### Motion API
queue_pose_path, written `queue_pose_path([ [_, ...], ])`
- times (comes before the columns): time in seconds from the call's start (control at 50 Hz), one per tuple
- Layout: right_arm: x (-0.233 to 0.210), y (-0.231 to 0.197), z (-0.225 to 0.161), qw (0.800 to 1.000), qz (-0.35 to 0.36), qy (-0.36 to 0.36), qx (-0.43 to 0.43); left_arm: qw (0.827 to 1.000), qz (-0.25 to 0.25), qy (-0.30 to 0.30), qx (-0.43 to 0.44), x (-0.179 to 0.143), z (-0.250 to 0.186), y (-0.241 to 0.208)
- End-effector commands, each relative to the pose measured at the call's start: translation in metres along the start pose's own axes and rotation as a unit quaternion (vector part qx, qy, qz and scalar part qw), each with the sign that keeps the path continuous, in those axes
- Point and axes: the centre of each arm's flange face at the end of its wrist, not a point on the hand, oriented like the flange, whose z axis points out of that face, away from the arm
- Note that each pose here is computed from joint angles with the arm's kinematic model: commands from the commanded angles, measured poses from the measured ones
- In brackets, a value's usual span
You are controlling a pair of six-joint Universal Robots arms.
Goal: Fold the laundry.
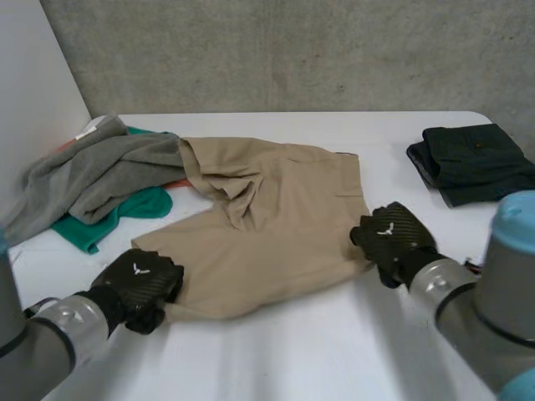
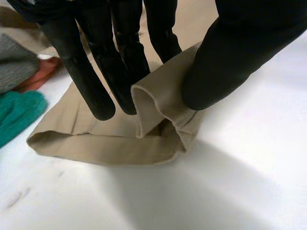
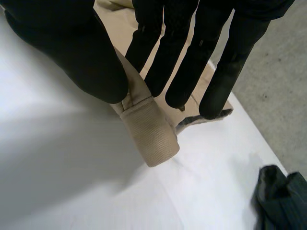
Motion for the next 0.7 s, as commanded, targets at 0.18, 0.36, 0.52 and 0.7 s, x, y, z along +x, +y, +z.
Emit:
queue_pose_path([
  [0.18,-0.003,0.017,-0.085,0.959,-0.137,-0.191,-0.158,0.967,0.026,0.223,-0.119,0.054,-0.095,-0.011],
  [0.36,0.013,0.009,-0.046,0.982,-0.075,-0.117,-0.129,0.990,0.105,0.073,-0.052,0.008,-0.016,-0.025],
  [0.52,0.035,-0.018,0.011,0.996,-0.073,0.006,-0.046,0.989,0.138,-0.013,0.044,-0.019,0.039,-0.068],
  [0.7,0.150,-0.156,0.029,0.907,0.036,0.293,0.299,0.877,0.098,-0.205,0.423,-0.097,0.015,-0.239],
])
